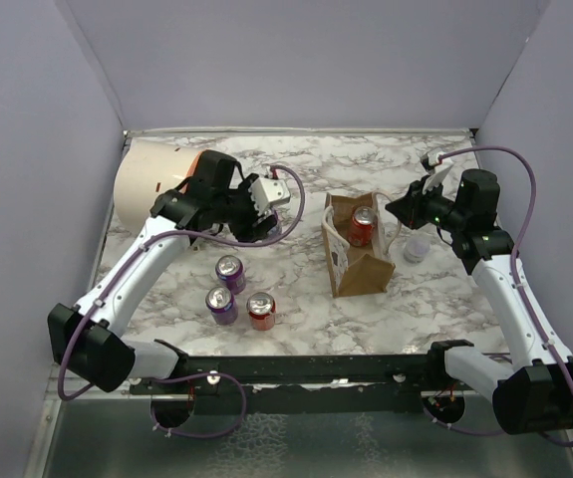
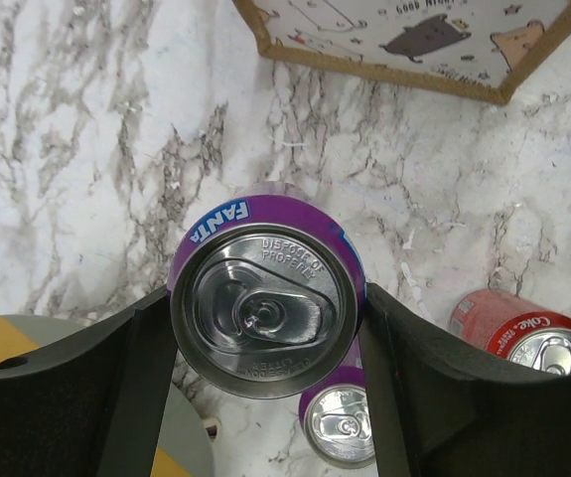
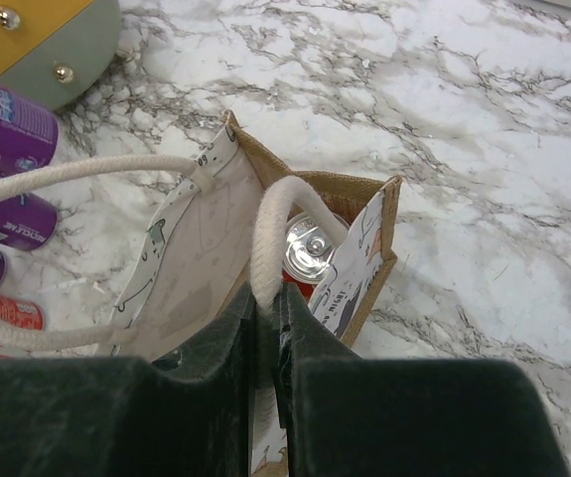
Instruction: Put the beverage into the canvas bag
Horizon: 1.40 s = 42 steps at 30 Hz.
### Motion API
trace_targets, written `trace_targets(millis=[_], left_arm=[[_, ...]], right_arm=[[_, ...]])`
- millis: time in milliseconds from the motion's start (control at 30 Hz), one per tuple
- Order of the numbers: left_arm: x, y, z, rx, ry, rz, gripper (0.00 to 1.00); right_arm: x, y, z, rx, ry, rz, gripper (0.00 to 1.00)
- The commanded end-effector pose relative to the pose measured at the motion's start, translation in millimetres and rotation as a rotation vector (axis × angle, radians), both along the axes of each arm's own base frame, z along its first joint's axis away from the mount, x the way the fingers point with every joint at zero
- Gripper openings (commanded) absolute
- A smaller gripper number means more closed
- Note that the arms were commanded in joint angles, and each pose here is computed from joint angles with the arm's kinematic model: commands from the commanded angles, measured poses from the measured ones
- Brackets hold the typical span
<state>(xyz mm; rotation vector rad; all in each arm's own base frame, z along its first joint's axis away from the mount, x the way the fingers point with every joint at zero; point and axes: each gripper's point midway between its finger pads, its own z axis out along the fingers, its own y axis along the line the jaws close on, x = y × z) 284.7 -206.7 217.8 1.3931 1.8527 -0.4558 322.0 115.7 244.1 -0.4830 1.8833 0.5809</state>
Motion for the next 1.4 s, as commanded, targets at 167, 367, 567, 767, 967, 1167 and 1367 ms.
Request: trace_targets(millis=[167, 367, 567, 767, 967, 1167, 1367], left_arm=[[8.4, -22.4, 122.3, -0.228, -0.228, -0.041, 0.0], [9.7, -43.3, 178.9, -0.375, -0.244, -0.072, 0.0], [14.5, -75.9, 205.3, -0.474, -0.217, -0.095, 0.0], [16.9, -111.8, 210.3, -0.544, -0.157, -0.125, 0.0], [7.0, -144.1, 196.9, -0.548, -0.103, -0.184, 0.0], [0.8, -167.8, 177.0, -0.532, -0.053, -0.216, 0.0], [-1.1, -189.8, 176.0, -0.56, -0.033, -0.259, 0.0]], right_arm=[[0.7, 2.3, 2.3, -0.004, -0.01, 0.03, 0.01], [-2.4, 6.4, 3.6, 0.01, -0.015, 0.055, 0.01], [-0.4, 6.0, 5.6, 0.011, -0.013, 0.049, 0.01], [-1.1, 3.4, 3.1, 0.004, -0.008, 0.033, 0.01], [1.1, -9.5, 3.7, -0.028, -0.031, -0.045, 0.01], [1.9, -18.7, -3.3, -0.048, -0.034, -0.097, 0.01], [1.2, -26.8, -4.6, -0.05, -0.043, -0.132, 0.01]])
